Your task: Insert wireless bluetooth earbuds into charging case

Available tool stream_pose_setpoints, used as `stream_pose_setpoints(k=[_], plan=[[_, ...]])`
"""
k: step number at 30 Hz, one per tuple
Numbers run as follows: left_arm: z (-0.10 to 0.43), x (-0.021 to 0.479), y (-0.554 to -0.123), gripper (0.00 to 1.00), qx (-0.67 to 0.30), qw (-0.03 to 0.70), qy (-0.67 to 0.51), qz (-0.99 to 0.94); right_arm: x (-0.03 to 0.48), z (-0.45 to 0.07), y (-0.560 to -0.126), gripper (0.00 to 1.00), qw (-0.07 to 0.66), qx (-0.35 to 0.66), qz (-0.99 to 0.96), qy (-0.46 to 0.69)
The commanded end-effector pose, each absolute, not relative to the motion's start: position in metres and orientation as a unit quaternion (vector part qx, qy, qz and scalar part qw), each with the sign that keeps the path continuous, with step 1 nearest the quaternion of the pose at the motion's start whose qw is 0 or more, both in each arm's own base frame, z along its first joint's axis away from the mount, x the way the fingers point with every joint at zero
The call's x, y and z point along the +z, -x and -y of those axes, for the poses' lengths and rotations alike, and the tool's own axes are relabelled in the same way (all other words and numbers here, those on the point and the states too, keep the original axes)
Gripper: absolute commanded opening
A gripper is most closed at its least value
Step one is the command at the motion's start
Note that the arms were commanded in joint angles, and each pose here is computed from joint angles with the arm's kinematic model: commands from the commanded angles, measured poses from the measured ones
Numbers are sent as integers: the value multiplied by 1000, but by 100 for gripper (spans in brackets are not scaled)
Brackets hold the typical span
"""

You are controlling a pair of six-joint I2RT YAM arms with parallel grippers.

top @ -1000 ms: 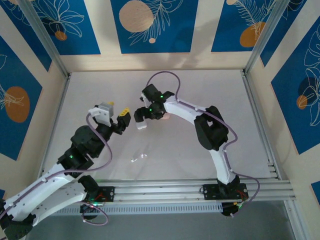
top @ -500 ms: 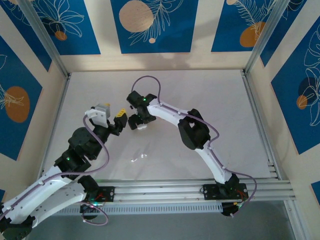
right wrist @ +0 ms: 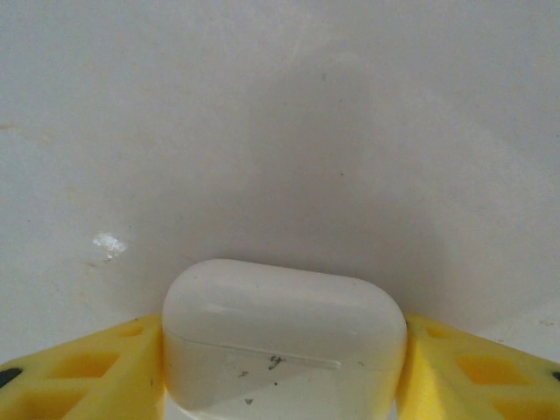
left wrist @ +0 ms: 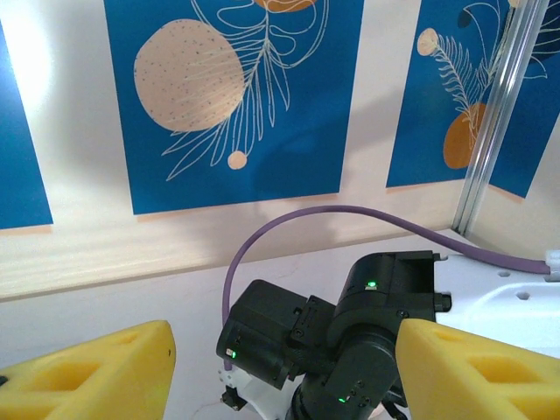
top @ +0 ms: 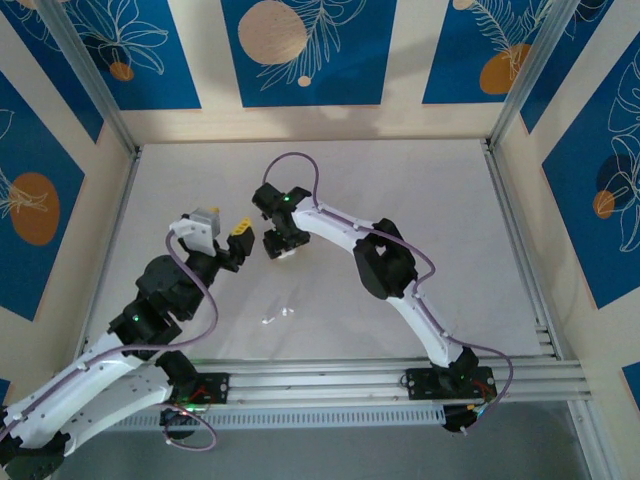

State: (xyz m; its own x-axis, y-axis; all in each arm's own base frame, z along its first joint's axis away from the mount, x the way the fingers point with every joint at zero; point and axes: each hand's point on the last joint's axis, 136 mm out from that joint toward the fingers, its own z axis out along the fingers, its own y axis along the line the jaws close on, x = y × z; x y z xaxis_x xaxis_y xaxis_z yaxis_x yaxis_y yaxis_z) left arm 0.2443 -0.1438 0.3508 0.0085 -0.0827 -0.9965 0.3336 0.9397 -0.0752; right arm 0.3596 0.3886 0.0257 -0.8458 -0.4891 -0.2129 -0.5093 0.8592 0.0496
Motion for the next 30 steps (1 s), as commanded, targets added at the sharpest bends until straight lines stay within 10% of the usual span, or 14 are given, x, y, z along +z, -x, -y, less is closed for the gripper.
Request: stream_pose_setpoints(k=[1, 18, 30], plan=[[143, 350, -246, 67, -152, 704, -81, -689, 31, -374, -346, 60, 83, 37, -964, 249], [167, 336, -260, 67, -171, 687, -93, -700, 39, -245, -241, 61, 31, 24, -999, 15], [177, 334, -263, 67, -188, 680, -97, -702, 24, -244, -206, 68, -36, 84, -996, -20]])
